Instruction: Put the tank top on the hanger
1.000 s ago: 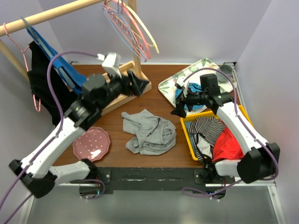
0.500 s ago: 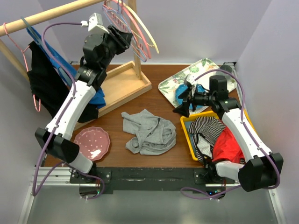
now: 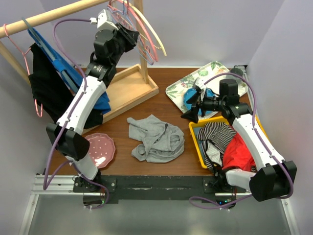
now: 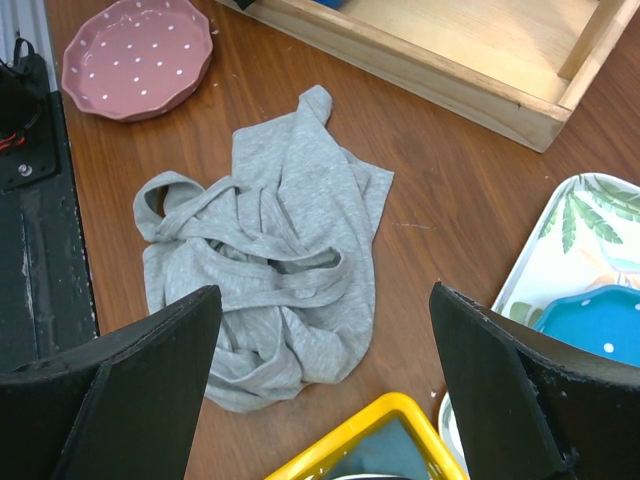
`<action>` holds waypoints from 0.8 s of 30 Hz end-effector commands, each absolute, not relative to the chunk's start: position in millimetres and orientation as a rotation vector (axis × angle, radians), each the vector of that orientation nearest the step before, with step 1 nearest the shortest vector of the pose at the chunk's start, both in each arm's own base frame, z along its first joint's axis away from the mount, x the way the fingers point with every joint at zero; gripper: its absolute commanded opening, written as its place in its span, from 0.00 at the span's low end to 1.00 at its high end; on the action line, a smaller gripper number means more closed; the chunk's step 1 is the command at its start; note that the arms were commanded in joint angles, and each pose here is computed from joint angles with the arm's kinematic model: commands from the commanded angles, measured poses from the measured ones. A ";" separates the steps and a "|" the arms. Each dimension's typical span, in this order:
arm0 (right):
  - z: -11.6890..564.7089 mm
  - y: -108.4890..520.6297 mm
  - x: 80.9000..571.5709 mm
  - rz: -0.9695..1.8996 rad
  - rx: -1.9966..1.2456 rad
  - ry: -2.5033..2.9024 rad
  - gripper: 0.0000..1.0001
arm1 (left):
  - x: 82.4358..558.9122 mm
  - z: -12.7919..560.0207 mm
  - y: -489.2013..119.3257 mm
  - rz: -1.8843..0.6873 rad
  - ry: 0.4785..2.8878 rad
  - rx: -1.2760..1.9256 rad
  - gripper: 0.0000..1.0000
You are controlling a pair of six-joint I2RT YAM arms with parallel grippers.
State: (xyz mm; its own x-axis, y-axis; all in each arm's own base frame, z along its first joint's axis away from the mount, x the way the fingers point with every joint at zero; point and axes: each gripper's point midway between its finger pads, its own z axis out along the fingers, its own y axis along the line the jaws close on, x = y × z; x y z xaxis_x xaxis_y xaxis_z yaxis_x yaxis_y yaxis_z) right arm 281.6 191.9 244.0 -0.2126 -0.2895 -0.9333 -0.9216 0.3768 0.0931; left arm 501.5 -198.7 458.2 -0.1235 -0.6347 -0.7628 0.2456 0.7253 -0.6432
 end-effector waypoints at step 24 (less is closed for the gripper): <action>247.9 190.4 286.1 0.866 -1.073 1.694 0.89 | 526.3 461.3 -183.2 -0.715 1.482 -0.313 0.24</action>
